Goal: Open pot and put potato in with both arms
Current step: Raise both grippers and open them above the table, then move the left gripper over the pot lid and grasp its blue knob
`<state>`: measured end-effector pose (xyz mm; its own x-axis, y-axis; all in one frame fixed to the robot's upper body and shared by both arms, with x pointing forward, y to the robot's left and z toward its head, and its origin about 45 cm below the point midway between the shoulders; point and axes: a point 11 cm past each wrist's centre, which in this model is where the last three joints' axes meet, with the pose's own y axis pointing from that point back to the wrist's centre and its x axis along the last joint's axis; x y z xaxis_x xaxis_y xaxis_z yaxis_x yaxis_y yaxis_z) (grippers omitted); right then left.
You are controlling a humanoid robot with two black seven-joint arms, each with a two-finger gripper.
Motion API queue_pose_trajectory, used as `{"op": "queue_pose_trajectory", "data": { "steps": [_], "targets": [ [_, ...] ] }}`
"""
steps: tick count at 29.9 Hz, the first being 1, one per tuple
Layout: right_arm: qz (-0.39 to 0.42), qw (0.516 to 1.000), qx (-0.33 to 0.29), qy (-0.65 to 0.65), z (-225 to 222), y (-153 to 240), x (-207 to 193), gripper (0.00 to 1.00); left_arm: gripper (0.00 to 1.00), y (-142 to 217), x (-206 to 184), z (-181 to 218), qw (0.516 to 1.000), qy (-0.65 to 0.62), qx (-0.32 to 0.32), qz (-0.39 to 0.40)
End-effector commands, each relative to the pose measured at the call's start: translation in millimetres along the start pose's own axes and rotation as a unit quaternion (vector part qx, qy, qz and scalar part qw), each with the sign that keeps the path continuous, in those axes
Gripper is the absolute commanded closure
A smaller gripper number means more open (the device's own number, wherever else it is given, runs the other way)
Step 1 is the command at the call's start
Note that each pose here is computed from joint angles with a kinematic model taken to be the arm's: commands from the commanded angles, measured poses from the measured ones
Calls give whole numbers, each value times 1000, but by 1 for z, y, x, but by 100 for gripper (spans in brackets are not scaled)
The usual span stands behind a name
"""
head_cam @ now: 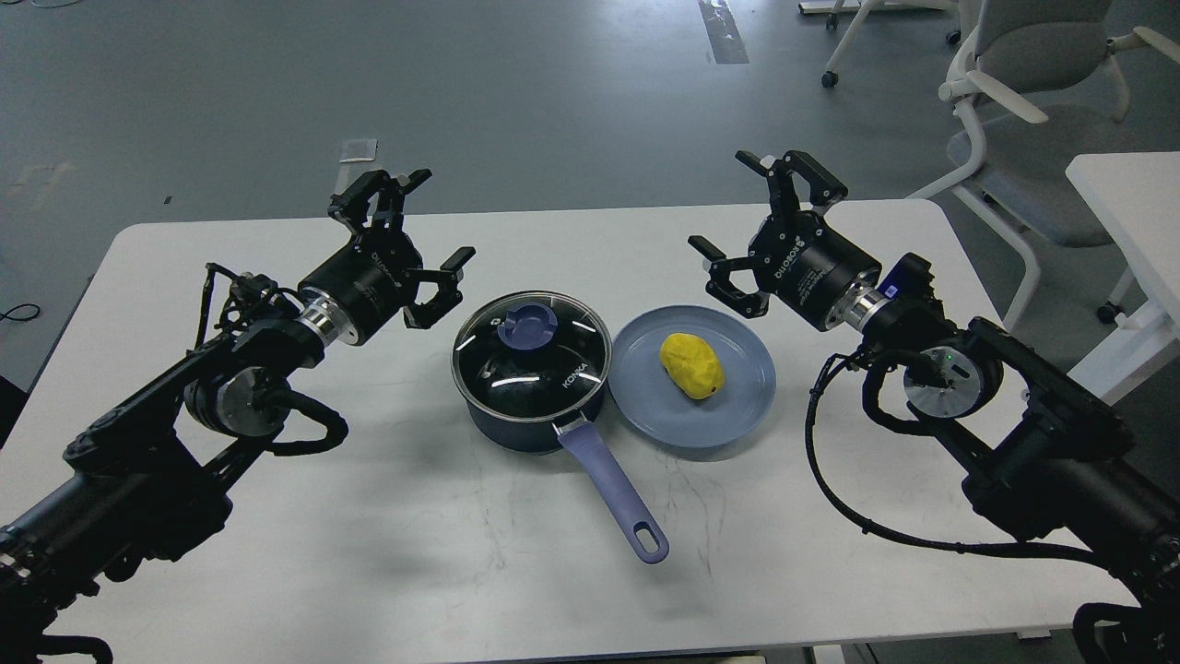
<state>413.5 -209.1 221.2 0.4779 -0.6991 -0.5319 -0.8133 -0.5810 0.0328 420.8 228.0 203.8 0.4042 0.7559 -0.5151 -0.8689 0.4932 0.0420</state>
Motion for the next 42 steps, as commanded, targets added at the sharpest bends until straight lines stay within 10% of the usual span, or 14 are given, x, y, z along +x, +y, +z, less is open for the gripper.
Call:
{"op": "queue_pose_trajectory", "data": {
  "steps": [1, 34, 42],
  "targets": [
    [2, 1000, -1, 19, -11, -12, 0, 0, 2, 4, -3, 12, 1000, -8, -6, -9],
    [6, 1000, 3, 17, -12, -18, 1, 0, 2, 18, 12, 22, 998, -55, -3, 34],
    [37, 999, 7, 22, -19, -7, 17, 0, 2, 19, -40, 50, 939, -314, -131, -54]
  ]
}}
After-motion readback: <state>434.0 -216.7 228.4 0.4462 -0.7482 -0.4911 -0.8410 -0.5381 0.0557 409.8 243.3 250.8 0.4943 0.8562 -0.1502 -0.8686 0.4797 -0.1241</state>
